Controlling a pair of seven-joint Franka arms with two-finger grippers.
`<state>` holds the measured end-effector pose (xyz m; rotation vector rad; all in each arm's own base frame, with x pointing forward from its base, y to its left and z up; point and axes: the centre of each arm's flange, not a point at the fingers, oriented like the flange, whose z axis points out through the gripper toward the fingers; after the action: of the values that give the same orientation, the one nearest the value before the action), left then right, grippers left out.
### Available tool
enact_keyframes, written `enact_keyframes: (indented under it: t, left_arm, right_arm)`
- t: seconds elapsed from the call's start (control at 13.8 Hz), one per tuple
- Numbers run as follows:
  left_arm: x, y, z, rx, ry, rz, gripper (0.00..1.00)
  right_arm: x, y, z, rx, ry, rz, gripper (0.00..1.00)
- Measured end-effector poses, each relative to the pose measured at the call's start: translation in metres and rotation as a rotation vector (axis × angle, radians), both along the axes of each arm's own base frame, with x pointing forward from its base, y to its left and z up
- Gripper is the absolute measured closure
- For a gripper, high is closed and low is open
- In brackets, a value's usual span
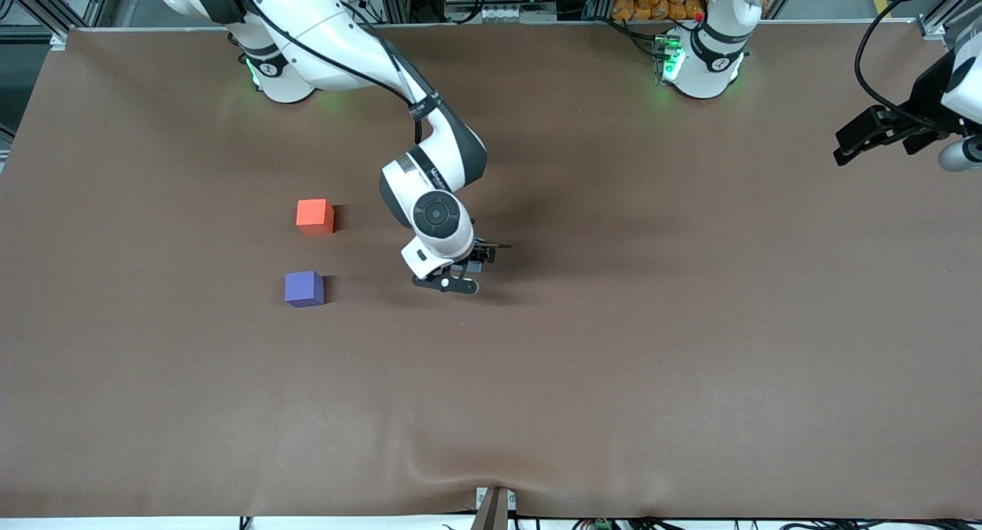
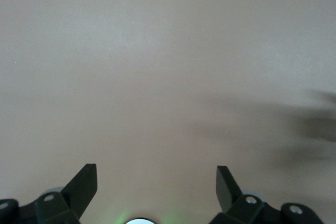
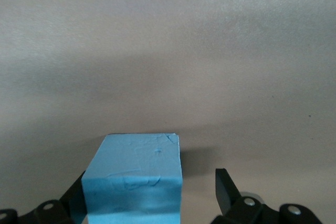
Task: Place blue block between orange and purple blocks
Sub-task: 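Carry the blue block with the right gripper toward the orange block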
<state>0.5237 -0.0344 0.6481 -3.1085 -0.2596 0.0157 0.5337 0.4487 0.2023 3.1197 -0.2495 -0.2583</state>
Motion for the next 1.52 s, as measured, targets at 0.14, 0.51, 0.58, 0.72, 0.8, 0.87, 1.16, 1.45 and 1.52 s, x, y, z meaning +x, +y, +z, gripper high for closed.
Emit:
enact_keyframes:
  t: [0.14, 0.51, 0.58, 0.72, 0.8, 0.87, 1.16, 1.45, 1.52]
  left_arm:
    - [0.0, 0.007, 0.0, 0.0, 0.0, 0.014, 0.0]
    - [0.001, 0.009, 0.0, 0.0, -0.001, 0.005, 0.0]
    - [0.001, 0.012, 0.0, 0.0, -0.001, 0.008, 0.0]
    - [0.001, 0.015, 0.0, 0.0, 0.0, 0.011, 0.0]
    - [0.001, 0.015, 0.0, 0.0, 0.0, 0.012, 0.0]
    - [0.001, 0.015, -0.001, 0.0, 0.001, 0.01, 0.0]
    - [0.001, 0.015, -0.001, 0.0, 0.003, -0.008, 0.0]
    - [0.001, 0.015, -0.003, 0.0, 0.006, -0.01, 0.0]
    - [0.001, 0.015, -0.003, 0.0, 0.006, -0.01, 0.0]
  right_arm:
    - [0.0, -0.001, -0.004, -0.003, 0.003, 0.0, 0.09]
    - [0.001, 0.001, 0.001, 0.002, -0.001, 0.011, 0.39]
    - [0.003, -0.003, 0.007, -0.004, 0.01, 0.033, 0.39]
    - [0.021, -0.034, 0.038, -0.014, 0.055, 0.098, 0.39]
    - [0.036, -0.061, 0.06, -0.002, 0.066, 0.121, 0.39]
    - [0.049, -0.094, 0.08, 0.014, 0.073, 0.136, 0.39]
    - [0.053, -0.208, 0.092, 0.056, 0.067, 0.17, 0.39]
    - [0.026, -0.285, 0.068, 0.074, 0.12, 0.198, 0.39]
    - [0.018, -0.292, 0.064, 0.075, 0.133, 0.196, 0.39]
